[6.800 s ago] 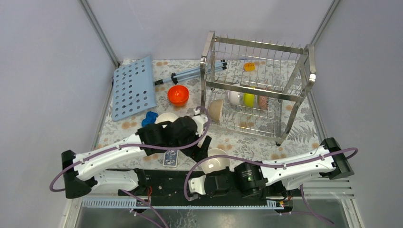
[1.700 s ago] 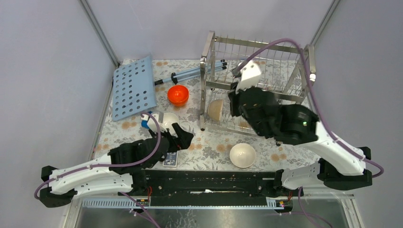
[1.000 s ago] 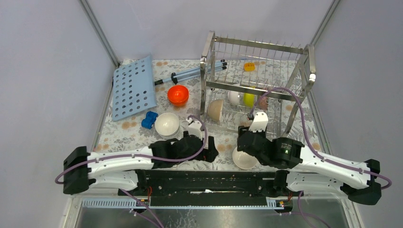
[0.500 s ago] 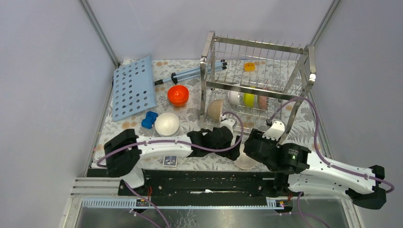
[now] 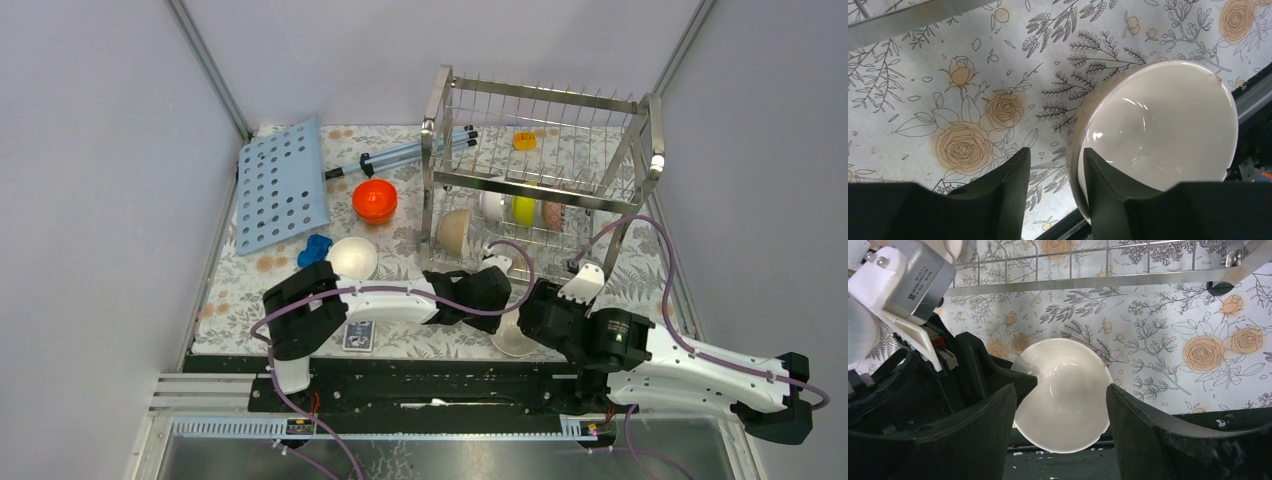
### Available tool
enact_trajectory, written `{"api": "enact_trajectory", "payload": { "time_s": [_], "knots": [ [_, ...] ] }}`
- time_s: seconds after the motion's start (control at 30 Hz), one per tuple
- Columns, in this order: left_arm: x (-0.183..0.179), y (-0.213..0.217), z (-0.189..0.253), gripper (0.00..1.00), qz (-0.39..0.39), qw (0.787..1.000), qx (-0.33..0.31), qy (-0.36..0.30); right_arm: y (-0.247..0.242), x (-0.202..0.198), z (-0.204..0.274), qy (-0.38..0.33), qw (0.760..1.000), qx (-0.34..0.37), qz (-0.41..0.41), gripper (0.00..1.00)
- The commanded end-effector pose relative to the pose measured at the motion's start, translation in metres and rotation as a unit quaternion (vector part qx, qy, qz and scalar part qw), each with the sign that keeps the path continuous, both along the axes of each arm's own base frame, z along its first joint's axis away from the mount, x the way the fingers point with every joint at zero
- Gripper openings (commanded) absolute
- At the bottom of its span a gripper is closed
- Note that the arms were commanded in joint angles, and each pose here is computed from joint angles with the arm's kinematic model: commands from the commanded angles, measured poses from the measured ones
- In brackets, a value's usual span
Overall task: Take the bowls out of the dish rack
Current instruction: Pick up the bowl from the center of the board.
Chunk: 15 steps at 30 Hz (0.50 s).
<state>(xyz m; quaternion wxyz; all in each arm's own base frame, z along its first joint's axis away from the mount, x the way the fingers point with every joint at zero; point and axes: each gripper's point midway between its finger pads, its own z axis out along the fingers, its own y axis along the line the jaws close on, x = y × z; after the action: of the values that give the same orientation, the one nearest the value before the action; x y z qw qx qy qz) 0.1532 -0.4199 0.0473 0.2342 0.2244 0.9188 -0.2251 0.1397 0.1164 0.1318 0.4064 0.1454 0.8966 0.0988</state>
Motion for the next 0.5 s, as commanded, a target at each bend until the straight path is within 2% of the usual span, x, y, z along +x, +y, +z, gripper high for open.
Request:
{"api": "enact_trajectory", "payload": {
  "time_s": [0.0,0.23,0.3,0.47],
  "knots": [
    [0.007,-0.011,0.01,0.42,-0.004,1.0,-0.011,-0.01,-0.002,0.004,0.004,-0.012,1.0,0.011,-0.016,0.72],
    [0.004,-0.006,0.014,0.12,-0.003,1.0,-0.02,-0.01,-0.002,0.002,0.011,-0.012,1.0,0.013,0.002,0.77],
    [0.003,-0.003,0.021,0.0,0.001,1.0,-0.028,-0.012,0.002,0.001,0.015,-0.013,1.0,0.014,0.022,0.78],
    [0.003,0.008,0.044,0.0,0.02,0.998,-0.048,-0.021,0.018,-0.004,0.026,-0.007,0.996,0.002,0.089,0.78]
  ]
}}
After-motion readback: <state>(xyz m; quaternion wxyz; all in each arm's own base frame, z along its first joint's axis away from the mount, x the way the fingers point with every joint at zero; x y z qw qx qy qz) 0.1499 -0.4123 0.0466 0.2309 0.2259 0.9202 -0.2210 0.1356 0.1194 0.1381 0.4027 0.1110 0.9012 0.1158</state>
